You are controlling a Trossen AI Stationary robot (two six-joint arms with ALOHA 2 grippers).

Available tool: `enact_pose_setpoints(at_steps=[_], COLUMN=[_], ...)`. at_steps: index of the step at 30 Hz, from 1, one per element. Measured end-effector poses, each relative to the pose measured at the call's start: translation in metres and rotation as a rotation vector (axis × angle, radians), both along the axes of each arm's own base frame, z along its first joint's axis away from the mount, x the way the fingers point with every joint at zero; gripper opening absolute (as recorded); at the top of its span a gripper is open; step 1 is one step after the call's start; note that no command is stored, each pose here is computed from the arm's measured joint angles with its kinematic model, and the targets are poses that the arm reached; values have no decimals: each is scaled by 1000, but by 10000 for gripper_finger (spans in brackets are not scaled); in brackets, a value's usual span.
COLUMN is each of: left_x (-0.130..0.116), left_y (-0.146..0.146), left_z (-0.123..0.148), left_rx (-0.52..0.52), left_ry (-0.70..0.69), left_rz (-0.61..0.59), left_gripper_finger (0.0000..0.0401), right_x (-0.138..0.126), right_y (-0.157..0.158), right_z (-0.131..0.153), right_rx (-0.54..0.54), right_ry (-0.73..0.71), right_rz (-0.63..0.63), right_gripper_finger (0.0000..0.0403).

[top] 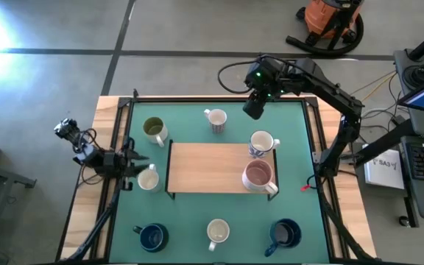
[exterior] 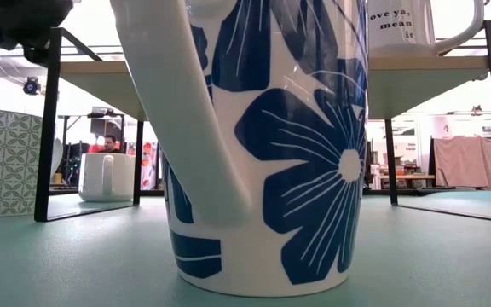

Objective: Place coffee mugs
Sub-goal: Put the white brown mug on the shelf

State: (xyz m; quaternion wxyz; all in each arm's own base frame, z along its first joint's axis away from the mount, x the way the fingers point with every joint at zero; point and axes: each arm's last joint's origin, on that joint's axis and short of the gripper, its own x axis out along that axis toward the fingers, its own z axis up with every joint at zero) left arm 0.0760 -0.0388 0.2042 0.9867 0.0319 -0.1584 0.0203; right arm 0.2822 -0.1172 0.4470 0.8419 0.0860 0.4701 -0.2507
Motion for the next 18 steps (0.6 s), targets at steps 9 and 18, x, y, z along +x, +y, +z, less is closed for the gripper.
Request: enact_pose_setpoints(at_steps=[9,18], left_x=[-6,-9], left_y=[12,15], left_z=[10,15], left_rx=[41,-30], left_ry=[14,-46], left_rz=[345,334], left_gripper_finger=[89,89], right_x=[4,5], right_y=[-4,-6], right_z=[0,-1], right_rx=[-17,-48], right_ry=[-24,-12], right_rz=[-2,0], right_gripper_finger=[144,142])
